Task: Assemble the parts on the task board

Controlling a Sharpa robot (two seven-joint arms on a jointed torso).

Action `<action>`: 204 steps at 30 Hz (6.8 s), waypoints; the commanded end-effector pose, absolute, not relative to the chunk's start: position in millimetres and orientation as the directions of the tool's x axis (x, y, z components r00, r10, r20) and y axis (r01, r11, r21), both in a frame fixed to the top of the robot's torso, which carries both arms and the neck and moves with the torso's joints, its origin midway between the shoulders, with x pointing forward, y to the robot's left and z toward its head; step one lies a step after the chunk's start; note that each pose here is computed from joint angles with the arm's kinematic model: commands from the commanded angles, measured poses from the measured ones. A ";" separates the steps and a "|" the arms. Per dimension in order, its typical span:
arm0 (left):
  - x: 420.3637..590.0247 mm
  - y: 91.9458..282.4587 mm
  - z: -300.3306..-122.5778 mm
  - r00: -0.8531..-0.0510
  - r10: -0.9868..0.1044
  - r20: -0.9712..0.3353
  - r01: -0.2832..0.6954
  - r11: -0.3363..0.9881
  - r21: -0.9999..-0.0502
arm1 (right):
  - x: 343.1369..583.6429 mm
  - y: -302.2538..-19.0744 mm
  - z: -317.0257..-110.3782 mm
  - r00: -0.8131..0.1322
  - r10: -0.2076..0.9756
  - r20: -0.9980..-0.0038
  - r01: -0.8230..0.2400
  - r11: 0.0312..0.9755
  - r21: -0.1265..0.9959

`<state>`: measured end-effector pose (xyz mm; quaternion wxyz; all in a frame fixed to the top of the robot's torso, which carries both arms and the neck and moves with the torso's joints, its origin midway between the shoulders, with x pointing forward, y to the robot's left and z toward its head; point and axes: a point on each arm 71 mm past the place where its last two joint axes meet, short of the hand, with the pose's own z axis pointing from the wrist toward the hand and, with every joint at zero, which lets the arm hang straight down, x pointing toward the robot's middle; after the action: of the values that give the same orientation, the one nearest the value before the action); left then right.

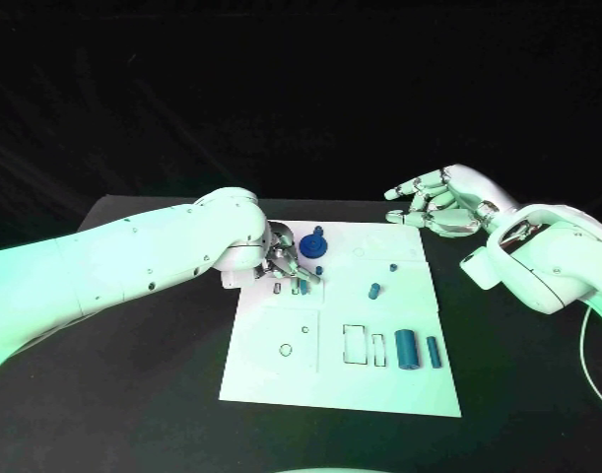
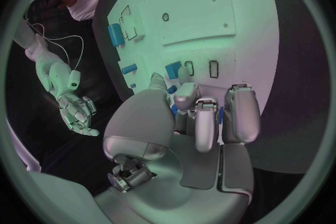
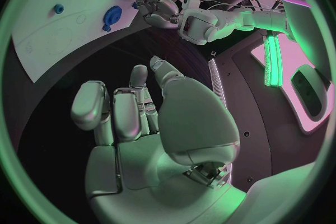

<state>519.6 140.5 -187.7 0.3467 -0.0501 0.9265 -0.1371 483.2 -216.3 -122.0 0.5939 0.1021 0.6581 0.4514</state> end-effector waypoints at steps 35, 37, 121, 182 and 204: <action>518.0 139.1 -189.0 -0.773 -0.199 -0.602 -0.004 0.951 -0.309 | 484.6 -212.0 -125.7 -0.308 0.644 -0.701 -0.394 0.584 0.709; 517.5 140.4 -188.6 -0.772 -0.210 -0.601 -0.011 0.948 -0.317 | 484.7 -211.8 -125.8 -0.308 0.643 -0.701 -0.395 0.584 0.709; 513.3 146.8 -201.6 -0.773 -0.063 -0.632 0.064 0.982 -0.176 | 486.4 -209.7 -130.3 -0.357 0.652 -0.669 -0.369 0.560 0.742; 538.9 166.9 -135.5 -0.697 -0.218 -0.683 0.000 0.953 -0.304 | 489.2 -209.2 -135.3 -0.367 0.649 -0.666 -0.364 0.559 0.745; 588.2 176.8 -153.7 -0.652 -0.160 -0.741 -0.070 0.986 -0.152 | 489.3 -202.9 -138.2 -0.387 0.640 -0.664 -0.370 0.551 0.748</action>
<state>587.2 177.7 -153.8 0.4062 -0.0877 0.9073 -0.0649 490.1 -204.8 -137.7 0.5501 0.1061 0.6897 0.4587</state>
